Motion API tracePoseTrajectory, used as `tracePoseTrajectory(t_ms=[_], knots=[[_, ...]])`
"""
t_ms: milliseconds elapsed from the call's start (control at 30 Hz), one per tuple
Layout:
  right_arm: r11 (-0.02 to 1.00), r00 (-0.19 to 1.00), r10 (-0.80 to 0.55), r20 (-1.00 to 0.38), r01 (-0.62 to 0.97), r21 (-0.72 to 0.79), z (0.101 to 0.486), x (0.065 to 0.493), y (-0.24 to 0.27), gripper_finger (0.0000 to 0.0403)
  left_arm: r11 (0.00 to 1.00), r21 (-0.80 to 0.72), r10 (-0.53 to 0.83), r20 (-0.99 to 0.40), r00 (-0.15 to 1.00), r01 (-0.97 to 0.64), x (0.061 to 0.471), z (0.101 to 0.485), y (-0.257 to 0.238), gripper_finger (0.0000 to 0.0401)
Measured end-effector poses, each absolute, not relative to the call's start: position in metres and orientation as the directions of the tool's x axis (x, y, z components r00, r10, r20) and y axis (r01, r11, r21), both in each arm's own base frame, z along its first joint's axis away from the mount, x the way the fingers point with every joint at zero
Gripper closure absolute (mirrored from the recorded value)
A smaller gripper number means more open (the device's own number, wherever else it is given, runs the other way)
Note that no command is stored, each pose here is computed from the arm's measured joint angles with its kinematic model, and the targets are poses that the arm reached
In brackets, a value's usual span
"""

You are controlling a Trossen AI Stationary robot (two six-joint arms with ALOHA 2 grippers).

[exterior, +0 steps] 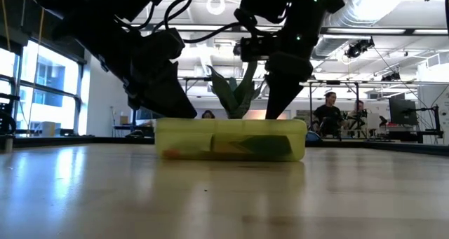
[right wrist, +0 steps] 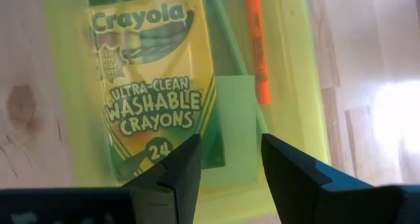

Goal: Pack school essentials
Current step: Close the yellow supply box

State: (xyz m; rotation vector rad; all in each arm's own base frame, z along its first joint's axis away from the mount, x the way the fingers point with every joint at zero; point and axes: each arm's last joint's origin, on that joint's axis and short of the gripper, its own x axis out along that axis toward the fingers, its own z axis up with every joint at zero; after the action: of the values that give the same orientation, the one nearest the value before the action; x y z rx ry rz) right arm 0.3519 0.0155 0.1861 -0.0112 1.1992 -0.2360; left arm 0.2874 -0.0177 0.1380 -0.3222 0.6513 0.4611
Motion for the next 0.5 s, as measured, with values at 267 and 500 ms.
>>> tracePoseTrajectory(t_ms=[267, 500], knots=[[0.973, 0.335, -0.214, -0.918, 0.157, -0.169, 0.187, 0.3508, 0.0146, 0.0251, 0.876, -0.134, 0.284, -0.633, 0.72, -0.463, 0.2923, 0.1425, -0.0191, 0.0213], [0.974, 0.341, -0.214, -0.915, 0.141, -0.175, 0.1919, 0.3483, 0.0143, 0.0251, 0.883, -0.122, 0.284, -0.629, 0.724, -0.452, 0.2919, 0.146, -0.019, 0.0213]])
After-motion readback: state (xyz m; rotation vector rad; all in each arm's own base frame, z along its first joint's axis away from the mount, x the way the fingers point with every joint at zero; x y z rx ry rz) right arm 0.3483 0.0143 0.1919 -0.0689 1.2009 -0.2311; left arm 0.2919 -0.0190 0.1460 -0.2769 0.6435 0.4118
